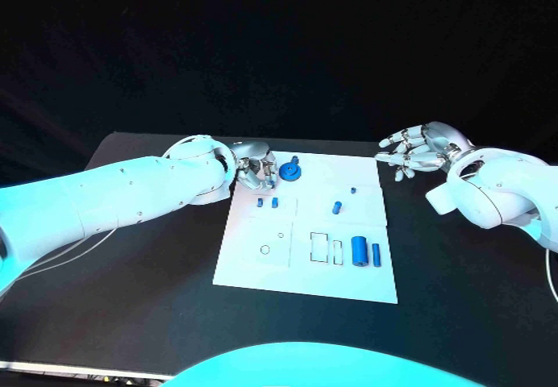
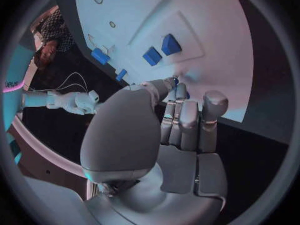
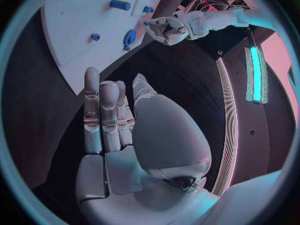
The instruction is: Assemble the parts on the task board
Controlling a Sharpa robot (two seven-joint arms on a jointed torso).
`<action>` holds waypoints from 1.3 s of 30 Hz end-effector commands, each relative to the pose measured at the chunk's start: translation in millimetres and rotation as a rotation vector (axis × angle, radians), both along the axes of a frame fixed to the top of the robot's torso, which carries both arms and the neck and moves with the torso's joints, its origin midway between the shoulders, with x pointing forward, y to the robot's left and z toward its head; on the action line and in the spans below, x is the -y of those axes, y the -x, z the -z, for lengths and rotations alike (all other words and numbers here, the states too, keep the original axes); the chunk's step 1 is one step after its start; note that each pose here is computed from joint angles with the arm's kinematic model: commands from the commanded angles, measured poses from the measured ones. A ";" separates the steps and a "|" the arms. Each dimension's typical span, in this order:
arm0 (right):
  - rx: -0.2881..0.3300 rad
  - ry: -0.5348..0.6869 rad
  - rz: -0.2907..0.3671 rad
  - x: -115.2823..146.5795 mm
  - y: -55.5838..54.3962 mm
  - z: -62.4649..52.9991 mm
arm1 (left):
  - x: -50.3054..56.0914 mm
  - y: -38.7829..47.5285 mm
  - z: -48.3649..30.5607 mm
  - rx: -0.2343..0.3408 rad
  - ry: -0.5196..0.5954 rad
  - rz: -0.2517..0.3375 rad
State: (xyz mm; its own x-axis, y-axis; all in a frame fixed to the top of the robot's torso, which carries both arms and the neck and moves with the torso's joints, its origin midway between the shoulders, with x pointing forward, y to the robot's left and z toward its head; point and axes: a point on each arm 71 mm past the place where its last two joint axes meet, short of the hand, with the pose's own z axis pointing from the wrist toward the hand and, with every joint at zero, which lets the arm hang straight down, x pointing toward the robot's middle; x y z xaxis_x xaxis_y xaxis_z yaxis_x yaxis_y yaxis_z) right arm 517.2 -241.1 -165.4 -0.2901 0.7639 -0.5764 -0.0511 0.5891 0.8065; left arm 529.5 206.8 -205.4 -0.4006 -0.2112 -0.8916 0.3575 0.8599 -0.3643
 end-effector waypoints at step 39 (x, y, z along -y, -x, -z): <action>0.000 0.005 -0.021 -2.2 0.3 1.6 | 6.7 0.4 7.1 -0.035 -0.018 0.019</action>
State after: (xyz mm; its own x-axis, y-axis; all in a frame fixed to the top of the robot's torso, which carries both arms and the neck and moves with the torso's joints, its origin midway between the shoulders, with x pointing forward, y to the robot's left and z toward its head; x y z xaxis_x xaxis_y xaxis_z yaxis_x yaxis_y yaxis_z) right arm 517.4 -240.7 -166.8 -0.2923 0.7631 -0.5764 -0.0495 0.5899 0.8060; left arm 530.5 203.0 -210.5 -0.4223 -0.1947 -0.8853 0.3525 0.8645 -0.3583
